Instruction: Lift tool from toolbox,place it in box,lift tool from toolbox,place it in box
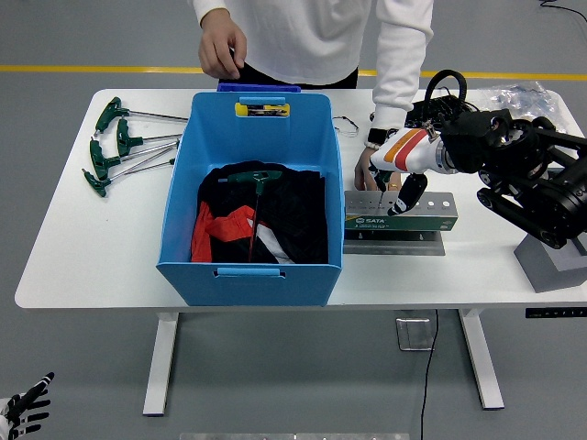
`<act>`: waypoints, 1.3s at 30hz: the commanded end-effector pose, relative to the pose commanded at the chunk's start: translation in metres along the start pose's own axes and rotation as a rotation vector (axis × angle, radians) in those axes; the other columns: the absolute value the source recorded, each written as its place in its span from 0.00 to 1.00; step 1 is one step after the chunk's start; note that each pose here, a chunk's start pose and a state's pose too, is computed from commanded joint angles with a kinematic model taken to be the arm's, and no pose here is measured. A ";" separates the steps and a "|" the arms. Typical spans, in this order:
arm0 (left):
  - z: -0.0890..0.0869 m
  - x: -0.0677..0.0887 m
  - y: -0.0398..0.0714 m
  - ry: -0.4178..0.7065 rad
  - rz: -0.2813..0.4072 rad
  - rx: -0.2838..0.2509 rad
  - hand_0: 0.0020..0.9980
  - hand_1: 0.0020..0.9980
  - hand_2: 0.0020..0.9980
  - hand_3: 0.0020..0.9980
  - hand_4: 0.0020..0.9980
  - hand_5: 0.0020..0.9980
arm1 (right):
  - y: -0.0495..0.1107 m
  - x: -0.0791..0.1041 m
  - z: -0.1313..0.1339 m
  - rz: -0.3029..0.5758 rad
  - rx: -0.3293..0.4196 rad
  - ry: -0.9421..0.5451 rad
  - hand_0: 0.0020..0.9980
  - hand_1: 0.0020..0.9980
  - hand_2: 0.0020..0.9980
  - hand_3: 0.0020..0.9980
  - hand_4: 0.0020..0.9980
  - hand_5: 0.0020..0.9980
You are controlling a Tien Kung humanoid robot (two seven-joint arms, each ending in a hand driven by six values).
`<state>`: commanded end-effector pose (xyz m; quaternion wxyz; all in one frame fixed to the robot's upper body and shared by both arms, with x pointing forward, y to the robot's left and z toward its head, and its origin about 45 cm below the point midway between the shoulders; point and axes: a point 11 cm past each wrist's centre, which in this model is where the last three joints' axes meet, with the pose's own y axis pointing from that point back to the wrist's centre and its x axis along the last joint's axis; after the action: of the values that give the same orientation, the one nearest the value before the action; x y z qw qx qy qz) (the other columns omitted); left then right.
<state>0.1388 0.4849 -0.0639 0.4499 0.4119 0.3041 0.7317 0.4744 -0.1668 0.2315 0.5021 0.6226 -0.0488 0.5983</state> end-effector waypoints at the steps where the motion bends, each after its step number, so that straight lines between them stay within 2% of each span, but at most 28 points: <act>1: 0.000 0.000 0.000 0.000 0.000 0.000 0.73 0.69 0.73 0.73 0.82 0.67 | 0.000 0.000 0.000 0.001 0.002 0.005 0.90 0.57 0.55 0.46 0.88 0.35; 2: 0.000 0.000 0.000 0.000 -0.001 0.000 0.73 0.69 0.73 0.73 0.82 0.67 | 0.000 0.000 -0.001 0.002 0.003 0.009 0.90 0.57 0.55 0.46 0.88 0.35; 3: 0.000 0.000 0.000 0.000 -0.001 0.000 0.73 0.69 0.73 0.73 0.82 0.67 | 0.000 0.000 -0.001 0.004 0.004 0.016 0.87 0.48 0.46 0.43 0.84 0.34; 8: 0.002 0.000 0.000 0.001 -0.001 -0.004 0.73 0.69 0.73 0.73 0.82 0.67 | -0.001 0.002 -0.001 0.004 0.000 0.049 0.87 0.48 0.46 0.43 0.84 0.34; 9: 0.002 0.000 0.000 0.001 -0.001 -0.005 0.73 0.69 0.73 0.73 0.82 0.67 | -0.001 0.002 0.000 0.003 0.000 0.052 0.80 0.41 0.40 0.40 0.81 0.35; 20: 0.002 -0.001 0.000 0.001 -0.004 -0.008 0.73 0.69 0.73 0.72 0.82 0.67 | 0.000 -0.007 0.002 -0.039 -0.005 0.081 0.79 0.41 0.41 0.39 0.81 0.35; 21: 0.002 -0.001 0.000 0.001 -0.004 -0.008 0.73 0.69 0.73 0.72 0.82 0.67 | 0.000 -0.008 0.002 -0.043 -0.006 0.084 0.73 0.37 0.38 0.38 0.79 0.38; 27: 0.002 -0.001 0.000 0.000 -0.005 -0.009 0.73 0.69 0.73 0.72 0.82 0.67 | 0.001 -0.010 0.003 -0.045 -0.004 0.087 0.73 0.37 0.38 0.38 0.79 0.38; 28: 0.002 -0.001 0.000 0.000 -0.006 -0.009 0.73 0.69 0.73 0.72 0.82 0.67 | 0.001 -0.009 0.003 -0.039 -0.002 0.086 0.50 0.25 0.28 0.28 0.68 0.44; 33: 0.001 -0.001 0.000 -0.001 -0.005 -0.005 0.73 0.69 0.73 0.72 0.82 0.67 | 0.001 -0.003 0.003 -0.008 0.006 0.082 0.50 0.25 0.28 0.28 0.68 0.44; 34: 0.000 -0.001 0.000 -0.002 -0.005 -0.004 0.73 0.69 0.73 0.72 0.82 0.67 | 0.002 -0.001 0.002 0.003 0.009 0.080 0.34 0.19 0.21 0.21 0.66 0.38; 38: 0.000 -0.001 0.000 -0.004 -0.004 -0.003 0.73 0.69 0.73 0.72 0.82 0.67 | 0.002 0.001 0.001 0.025 0.019 0.072 0.34 0.19 0.21 0.21 0.66 0.38; 39: 0.000 -0.001 0.000 -0.004 -0.004 -0.002 0.73 0.69 0.73 0.72 0.82 0.67 | 0.002 0.001 0.001 0.027 0.020 0.070 0.25 0.14 0.18 0.17 0.58 0.48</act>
<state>0.1386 0.4842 -0.0642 0.4524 0.4124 0.3030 0.7304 0.4745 -0.1679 0.2338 0.4893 0.6055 -0.0335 0.6268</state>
